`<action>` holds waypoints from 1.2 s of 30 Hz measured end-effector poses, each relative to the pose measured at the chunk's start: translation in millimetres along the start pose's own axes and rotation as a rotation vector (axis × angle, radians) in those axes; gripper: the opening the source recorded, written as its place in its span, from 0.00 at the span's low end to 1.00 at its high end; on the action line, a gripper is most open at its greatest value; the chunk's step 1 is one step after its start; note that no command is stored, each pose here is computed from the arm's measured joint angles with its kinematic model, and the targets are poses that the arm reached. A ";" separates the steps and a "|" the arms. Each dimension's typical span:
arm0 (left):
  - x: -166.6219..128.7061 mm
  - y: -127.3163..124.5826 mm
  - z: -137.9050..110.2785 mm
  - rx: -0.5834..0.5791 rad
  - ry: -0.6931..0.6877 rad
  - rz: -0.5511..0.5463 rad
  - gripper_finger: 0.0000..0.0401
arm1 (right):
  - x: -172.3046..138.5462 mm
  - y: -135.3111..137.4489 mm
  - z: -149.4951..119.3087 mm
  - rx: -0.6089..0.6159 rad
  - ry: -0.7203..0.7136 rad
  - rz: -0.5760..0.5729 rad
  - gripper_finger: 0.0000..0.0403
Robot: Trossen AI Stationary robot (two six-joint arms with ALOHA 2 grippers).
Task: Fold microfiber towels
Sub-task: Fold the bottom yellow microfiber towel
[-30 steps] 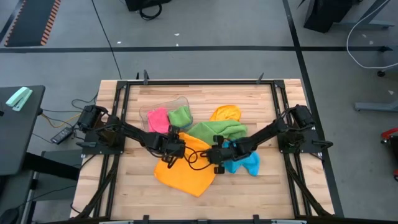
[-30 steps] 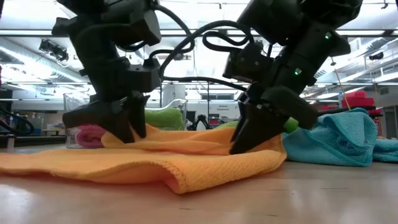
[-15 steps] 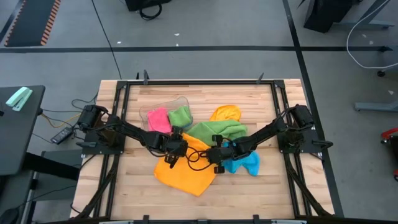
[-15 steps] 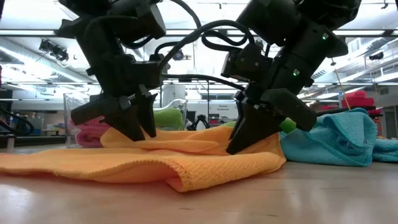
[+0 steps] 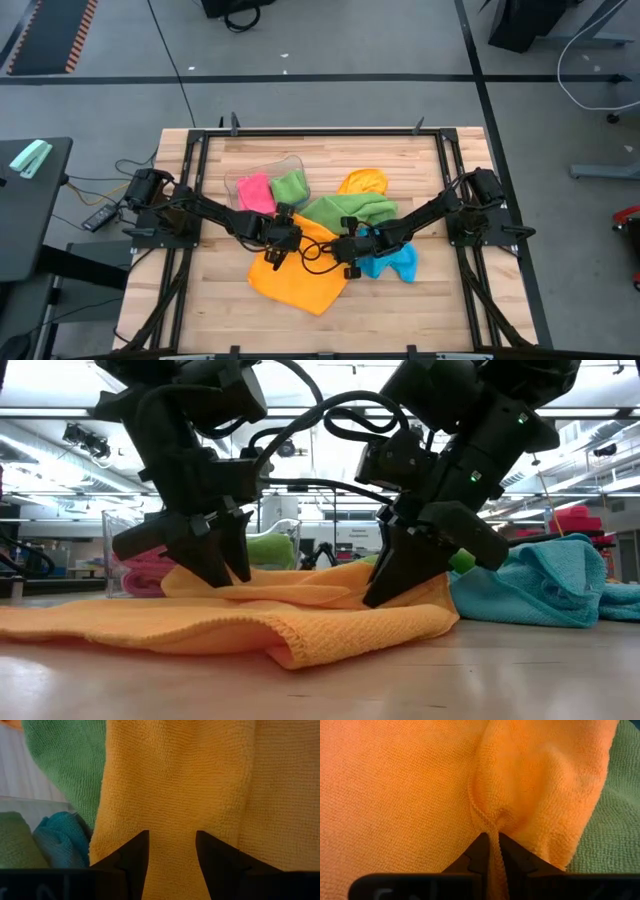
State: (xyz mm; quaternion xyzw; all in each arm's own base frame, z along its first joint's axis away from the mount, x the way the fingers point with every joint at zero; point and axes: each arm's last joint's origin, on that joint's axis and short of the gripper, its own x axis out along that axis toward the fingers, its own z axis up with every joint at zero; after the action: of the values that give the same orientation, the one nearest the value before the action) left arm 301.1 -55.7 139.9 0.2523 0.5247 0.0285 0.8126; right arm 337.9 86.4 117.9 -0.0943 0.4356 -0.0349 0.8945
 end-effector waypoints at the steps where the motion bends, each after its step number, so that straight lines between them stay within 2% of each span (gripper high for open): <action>1: -1.5 -0.4 0.1 0.003 -0.002 -0.001 0.43 | -0.9 -0.3 0.4 0.000 -0.001 0.000 0.11; 8: -18.1 -4.9 2.8 0.015 -0.043 -0.011 0.43 | -7.9 -2.3 3.2 0.022 -0.004 0.000 0.11; 15: -33.0 -3.9 4.0 -0.031 -0.078 -0.015 0.43 | -8.8 -2.4 4.8 0.059 0.001 0.000 0.11; 27: -35.7 -10.6 -6.9 -0.073 0.022 -0.093 0.43 | -8.8 -2.5 4.4 0.160 0.003 -0.001 0.11; 36: -44.2 -29.8 -5.7 -0.021 0.005 -0.181 0.43 | -8.8 -2.5 4.3 0.169 0.004 -0.001 0.11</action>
State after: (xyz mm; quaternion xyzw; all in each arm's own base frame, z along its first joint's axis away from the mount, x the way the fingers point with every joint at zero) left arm 269.9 -93.3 162.0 0.1953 0.5469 -0.0393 0.8131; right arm 335.9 85.9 127.7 -0.0188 0.4327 -0.0719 0.8985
